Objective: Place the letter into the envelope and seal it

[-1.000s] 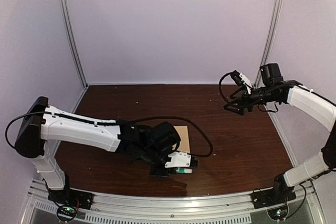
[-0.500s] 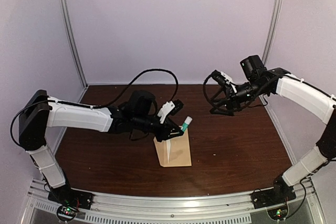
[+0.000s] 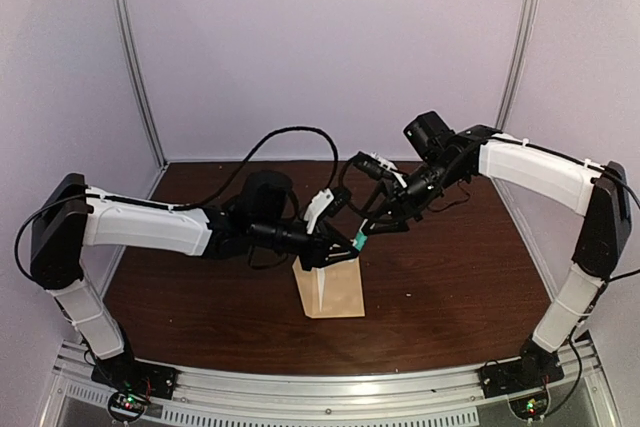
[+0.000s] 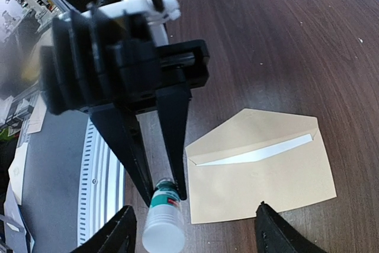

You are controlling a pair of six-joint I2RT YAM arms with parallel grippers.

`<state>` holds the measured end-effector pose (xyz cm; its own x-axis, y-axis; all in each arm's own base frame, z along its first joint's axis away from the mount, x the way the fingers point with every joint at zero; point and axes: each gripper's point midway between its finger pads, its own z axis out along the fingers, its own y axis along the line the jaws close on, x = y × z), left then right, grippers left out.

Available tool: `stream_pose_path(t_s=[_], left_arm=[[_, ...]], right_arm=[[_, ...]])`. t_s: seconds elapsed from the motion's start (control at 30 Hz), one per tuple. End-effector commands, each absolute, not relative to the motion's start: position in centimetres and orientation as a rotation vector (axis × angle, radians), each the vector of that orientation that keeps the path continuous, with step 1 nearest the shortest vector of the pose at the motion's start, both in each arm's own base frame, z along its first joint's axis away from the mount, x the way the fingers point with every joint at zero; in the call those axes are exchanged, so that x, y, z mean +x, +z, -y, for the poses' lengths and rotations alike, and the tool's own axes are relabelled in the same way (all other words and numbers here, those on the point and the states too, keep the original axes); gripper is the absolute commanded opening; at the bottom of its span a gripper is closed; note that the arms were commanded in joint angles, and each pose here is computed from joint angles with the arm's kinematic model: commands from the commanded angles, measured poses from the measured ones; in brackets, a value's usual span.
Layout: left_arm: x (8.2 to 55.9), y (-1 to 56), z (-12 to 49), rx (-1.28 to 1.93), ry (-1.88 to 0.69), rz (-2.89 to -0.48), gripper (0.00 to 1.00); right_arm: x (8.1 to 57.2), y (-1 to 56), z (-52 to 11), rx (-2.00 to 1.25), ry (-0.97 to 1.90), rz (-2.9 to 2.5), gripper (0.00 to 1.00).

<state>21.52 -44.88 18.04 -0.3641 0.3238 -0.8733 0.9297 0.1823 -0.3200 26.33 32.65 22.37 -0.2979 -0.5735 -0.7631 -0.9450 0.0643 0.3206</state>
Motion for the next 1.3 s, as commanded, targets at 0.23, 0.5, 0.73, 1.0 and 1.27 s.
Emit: stream_pose_path(t_s=[0.23,0.5,0.73,1.0,1.27], left_arm=[[20.6,21.9,45.0,1.184,-1.254,-1.679,0.10],[20.7,21.6,44.9,1.190,-1.231,-1.695,0.20],[20.9,20.9,45.3,1.172,-1.260,-1.751,0.43],[19.6,20.7,46.0,1.200,-1.396,-1.750,0.50],[19.4,20.7,46.1,1.214,-1.409,-1.736,0.45]], right_arm=[[24.3,23.5,-33.3,-1.517,1.257,-1.909,0.34],[23.5,23.6,-33.6,-1.536,1.322,-1.885,0.04],[23.4,23.7,-33.2,-1.553,1.281,-1.893,0.00],[22.2,23.6,-33.0,-1.555,1.337,-1.888,0.00],[22.2,24.4,-33.4,-1.555,1.358,-1.873,0.00]])
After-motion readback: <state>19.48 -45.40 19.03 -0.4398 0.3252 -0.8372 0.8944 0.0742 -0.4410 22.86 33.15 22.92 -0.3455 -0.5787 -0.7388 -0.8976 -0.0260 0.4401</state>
